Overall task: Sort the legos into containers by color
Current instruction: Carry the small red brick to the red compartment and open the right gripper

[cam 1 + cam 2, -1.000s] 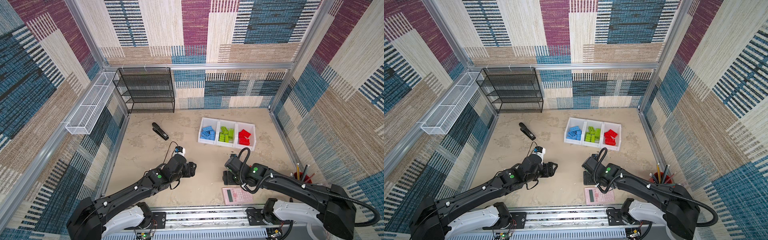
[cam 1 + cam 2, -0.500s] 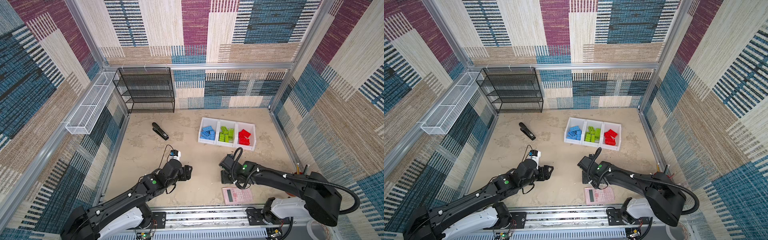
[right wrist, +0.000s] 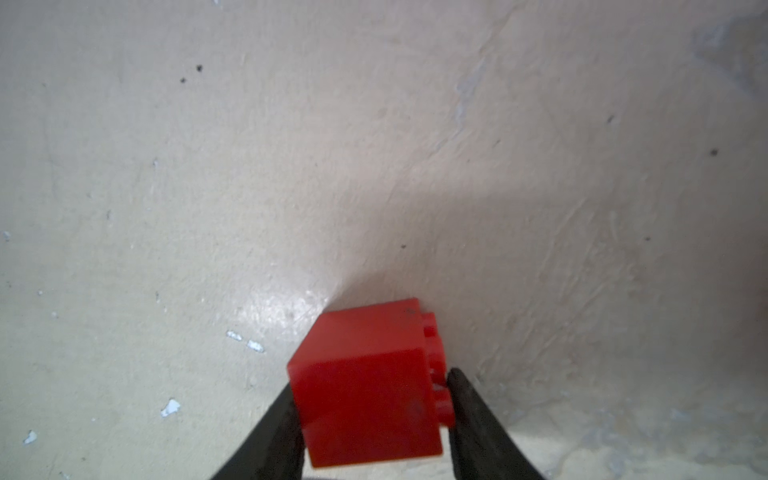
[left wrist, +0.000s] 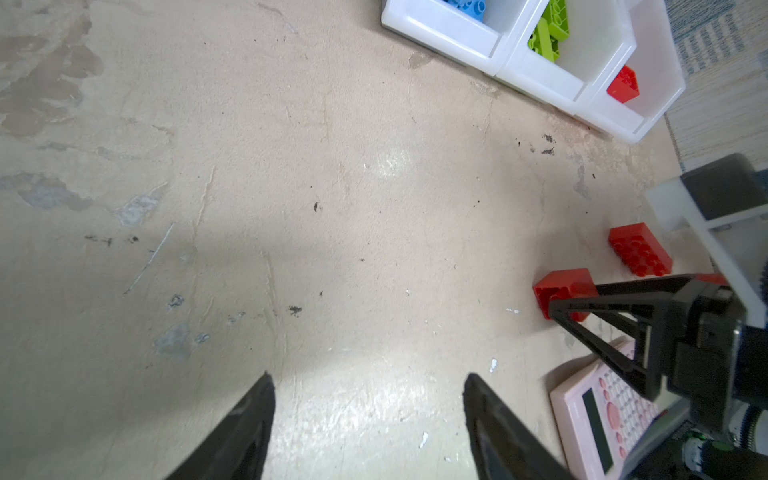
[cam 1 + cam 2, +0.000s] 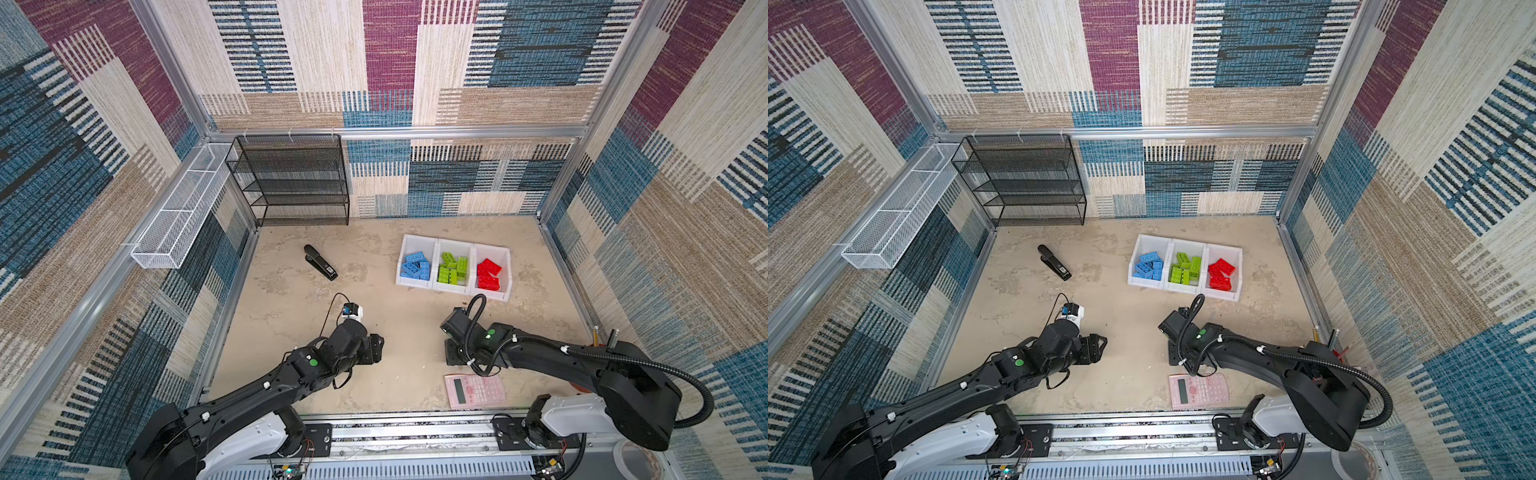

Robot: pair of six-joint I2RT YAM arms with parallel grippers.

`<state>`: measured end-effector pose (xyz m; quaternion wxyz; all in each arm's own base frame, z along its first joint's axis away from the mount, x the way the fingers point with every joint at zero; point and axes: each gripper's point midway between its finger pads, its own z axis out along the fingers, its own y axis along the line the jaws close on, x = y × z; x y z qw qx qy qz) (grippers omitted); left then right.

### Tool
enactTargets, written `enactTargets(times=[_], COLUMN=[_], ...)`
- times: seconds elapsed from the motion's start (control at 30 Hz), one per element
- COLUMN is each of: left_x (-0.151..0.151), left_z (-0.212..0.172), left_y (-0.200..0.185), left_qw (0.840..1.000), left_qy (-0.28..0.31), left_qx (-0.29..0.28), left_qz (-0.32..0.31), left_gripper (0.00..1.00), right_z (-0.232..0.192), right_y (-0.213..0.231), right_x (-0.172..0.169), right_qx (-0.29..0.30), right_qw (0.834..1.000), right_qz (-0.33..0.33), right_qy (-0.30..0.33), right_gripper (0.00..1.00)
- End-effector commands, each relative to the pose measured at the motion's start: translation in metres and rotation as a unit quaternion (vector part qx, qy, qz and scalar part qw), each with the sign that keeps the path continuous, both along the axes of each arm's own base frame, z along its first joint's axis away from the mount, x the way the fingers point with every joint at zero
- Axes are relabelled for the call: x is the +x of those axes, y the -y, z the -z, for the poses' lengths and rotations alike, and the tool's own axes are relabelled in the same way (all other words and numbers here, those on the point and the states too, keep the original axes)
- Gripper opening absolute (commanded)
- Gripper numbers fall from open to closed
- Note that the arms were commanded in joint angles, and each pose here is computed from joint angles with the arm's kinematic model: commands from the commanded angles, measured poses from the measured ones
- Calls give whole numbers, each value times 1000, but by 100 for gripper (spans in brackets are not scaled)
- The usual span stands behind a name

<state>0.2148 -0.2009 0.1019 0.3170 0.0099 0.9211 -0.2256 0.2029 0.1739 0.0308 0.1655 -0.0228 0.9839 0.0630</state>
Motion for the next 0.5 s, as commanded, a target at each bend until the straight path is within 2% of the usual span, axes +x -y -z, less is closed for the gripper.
enactTargets(times=[0.0,0.13,0.47], left_x=[-4,-5,0], left_z=[2,-3,-11], left_y=[-4,-10,-10], left_qw=[1000,1000,1000], left_qy=[-7,0,9], left_qx=[10,12,26], left_qz=[2,-5,-2], left_gripper=[73,73,73], right_z=[-9,-19,-74], right_y=[-6,-9,-3], right_x=[9,16,51], right_qx=[13,20,59], right_qw=[1000,999,995], right_qz=[-13,-19,-13], right_qy=[14,23,75], right_gripper=[49,42,41])
